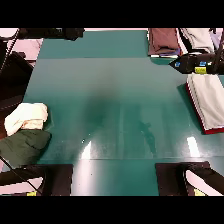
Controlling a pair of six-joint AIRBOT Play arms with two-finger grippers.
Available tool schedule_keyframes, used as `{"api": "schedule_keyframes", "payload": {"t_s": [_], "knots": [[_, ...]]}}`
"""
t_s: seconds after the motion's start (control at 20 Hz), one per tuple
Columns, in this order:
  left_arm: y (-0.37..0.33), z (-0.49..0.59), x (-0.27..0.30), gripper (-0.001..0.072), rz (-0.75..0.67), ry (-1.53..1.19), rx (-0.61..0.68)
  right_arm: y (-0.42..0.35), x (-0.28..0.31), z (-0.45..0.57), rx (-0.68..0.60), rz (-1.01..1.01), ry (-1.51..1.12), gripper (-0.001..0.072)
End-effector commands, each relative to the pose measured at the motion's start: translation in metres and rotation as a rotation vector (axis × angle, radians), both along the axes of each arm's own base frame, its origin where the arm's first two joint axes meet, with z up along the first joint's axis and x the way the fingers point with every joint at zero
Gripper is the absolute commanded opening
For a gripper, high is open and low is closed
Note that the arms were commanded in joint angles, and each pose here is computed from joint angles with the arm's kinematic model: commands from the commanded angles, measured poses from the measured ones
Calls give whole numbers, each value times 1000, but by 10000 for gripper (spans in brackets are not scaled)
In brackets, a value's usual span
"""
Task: Fold the shirts.
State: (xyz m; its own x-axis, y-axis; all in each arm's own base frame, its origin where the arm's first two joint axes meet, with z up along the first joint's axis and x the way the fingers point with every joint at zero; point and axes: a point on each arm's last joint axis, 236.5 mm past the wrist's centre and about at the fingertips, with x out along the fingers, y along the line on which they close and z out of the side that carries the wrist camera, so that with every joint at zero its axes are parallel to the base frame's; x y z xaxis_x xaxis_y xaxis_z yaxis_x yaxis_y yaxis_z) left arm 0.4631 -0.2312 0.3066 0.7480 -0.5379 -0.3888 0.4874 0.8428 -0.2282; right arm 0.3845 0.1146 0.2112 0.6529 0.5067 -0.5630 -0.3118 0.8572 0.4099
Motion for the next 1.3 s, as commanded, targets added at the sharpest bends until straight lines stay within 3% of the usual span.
{"api": "schedule_keyframes", "payload": {"t_s": [0.0,1.05,1.25], "knots": [[0,0,0,23,-1,-1,0,0,0,0,0,1,-1,17],[0,18,4,23,14,-59,-32,0,0,0,0,0,-2,16],[54,-8,-25,22,75,102,202,-3,11,11,16,-35,-54,17]]}}
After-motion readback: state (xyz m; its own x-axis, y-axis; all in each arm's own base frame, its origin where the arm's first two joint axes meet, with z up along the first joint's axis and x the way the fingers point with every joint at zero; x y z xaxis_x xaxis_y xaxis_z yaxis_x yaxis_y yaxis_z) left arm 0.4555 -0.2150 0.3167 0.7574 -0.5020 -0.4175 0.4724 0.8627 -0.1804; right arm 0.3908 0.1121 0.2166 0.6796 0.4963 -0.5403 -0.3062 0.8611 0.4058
